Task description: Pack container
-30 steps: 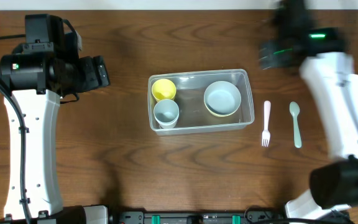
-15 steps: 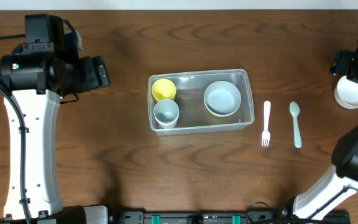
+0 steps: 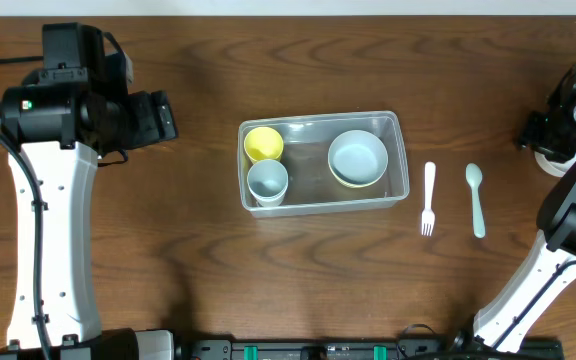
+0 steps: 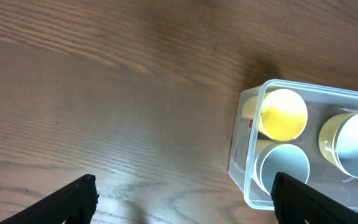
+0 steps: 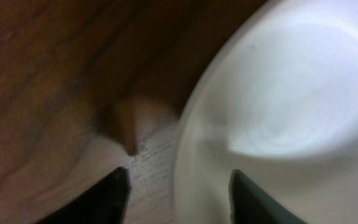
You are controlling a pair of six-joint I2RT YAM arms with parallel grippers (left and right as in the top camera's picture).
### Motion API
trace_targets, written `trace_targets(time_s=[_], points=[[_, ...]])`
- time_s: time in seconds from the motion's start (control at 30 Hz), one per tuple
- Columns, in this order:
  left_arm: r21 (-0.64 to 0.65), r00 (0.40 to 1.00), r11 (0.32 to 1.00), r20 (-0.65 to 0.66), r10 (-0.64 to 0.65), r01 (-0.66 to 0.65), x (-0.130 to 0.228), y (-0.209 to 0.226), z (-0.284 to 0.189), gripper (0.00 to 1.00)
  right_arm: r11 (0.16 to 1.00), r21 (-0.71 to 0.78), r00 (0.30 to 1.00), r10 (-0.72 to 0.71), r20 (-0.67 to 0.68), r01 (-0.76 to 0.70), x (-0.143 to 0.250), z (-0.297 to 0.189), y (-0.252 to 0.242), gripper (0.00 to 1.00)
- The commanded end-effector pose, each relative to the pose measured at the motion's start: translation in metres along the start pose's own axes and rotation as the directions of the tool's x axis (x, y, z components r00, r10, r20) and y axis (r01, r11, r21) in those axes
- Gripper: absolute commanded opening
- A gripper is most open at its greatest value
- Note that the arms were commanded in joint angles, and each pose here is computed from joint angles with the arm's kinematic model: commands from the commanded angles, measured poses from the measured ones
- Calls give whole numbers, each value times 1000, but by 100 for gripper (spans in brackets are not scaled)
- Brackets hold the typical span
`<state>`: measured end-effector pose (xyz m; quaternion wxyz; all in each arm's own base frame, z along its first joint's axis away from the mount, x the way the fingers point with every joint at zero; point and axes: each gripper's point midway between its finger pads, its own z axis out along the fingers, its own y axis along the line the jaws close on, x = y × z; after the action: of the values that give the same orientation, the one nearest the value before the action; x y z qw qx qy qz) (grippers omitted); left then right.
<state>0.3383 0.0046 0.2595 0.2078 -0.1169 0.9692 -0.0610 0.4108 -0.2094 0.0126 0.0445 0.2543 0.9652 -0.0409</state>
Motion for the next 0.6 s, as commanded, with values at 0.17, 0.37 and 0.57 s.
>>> trace_targets(time_s=[0.17, 0.37, 0.57], points=[[-11, 1000, 1000, -23, -9, 9, 2, 3, 7, 90, 1000, -25, 1000, 5, 6, -5, -1, -7, 3, 5], [-11, 1000, 1000, -23, -9, 9, 2, 3, 7, 90, 997, -74, 997, -24, 78, 29, -7, -44, 23, 1], [-11, 1000, 1000, -25, -9, 9, 3, 3, 7, 90, 968, -168, 948, -133, 289, 187, -8, -143, 82, 1]])
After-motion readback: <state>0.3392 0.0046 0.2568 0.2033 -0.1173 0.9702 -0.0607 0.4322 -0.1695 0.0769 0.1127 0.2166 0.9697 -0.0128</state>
